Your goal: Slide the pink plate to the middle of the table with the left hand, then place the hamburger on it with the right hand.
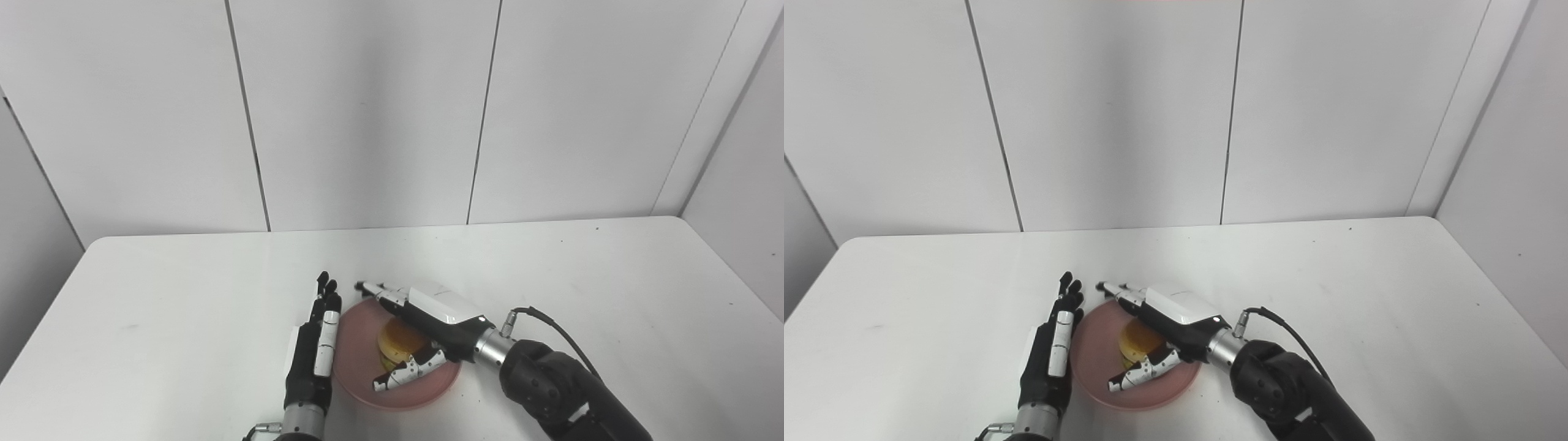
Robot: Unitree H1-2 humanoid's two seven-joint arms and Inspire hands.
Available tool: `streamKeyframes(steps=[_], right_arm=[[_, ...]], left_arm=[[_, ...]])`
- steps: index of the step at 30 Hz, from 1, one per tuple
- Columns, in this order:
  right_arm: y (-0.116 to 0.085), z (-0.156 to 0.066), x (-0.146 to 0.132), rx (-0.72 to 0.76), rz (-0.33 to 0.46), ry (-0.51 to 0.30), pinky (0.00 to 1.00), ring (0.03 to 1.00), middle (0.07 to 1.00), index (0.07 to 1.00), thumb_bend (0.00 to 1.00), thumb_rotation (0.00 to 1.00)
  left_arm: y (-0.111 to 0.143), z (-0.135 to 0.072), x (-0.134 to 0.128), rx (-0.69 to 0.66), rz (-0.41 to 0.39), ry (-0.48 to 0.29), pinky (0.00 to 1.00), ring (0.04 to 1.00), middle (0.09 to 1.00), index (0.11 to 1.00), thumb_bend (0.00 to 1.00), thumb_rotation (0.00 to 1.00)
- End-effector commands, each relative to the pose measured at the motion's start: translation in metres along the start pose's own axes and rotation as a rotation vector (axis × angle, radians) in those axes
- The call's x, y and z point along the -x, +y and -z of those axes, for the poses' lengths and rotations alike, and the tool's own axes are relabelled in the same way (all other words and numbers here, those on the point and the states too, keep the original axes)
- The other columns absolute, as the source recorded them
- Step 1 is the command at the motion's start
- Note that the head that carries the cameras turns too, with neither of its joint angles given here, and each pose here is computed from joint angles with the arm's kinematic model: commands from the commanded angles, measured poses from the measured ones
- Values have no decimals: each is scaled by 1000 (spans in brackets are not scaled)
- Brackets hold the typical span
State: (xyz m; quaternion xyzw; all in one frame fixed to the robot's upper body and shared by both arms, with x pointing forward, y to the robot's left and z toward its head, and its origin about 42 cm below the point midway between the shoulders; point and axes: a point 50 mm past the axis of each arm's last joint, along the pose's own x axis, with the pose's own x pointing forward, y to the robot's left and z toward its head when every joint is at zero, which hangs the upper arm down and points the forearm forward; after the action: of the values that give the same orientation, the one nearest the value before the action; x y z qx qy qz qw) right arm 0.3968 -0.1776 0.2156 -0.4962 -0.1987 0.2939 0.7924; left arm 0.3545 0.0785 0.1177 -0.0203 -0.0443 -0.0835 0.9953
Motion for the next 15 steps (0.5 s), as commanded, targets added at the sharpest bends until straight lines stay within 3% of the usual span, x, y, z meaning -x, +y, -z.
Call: streamKeyframes(steps=[1, 6, 10, 15], right_arm=[[-20, -13, 1, 15, 117, -76, 968, 999, 1000, 1000, 761, 590], [-19, -7, 16, -91, 245, -50, 968, 1000, 1000, 1000, 793, 626], [-6, 13, 31, -215, 478, -31, 862, 1000, 1000, 1000, 833, 765], [15, 31, 40, -360, 650, 16, 970, 1000, 1000, 1000, 837, 905]], left_arm=[[-1, 25, 21, 2, -17, 101, 1000, 1000, 1000, 1000, 777, 1000], [0, 24, 21, 25, -25, 105, 1000, 1000, 1000, 1000, 761, 1000], [1, 24, 21, 48, -31, 105, 1000, 1000, 1000, 1000, 761, 1000], [3, 25, 20, 45, -30, 96, 1000, 1000, 1000, 1000, 783, 1000]])
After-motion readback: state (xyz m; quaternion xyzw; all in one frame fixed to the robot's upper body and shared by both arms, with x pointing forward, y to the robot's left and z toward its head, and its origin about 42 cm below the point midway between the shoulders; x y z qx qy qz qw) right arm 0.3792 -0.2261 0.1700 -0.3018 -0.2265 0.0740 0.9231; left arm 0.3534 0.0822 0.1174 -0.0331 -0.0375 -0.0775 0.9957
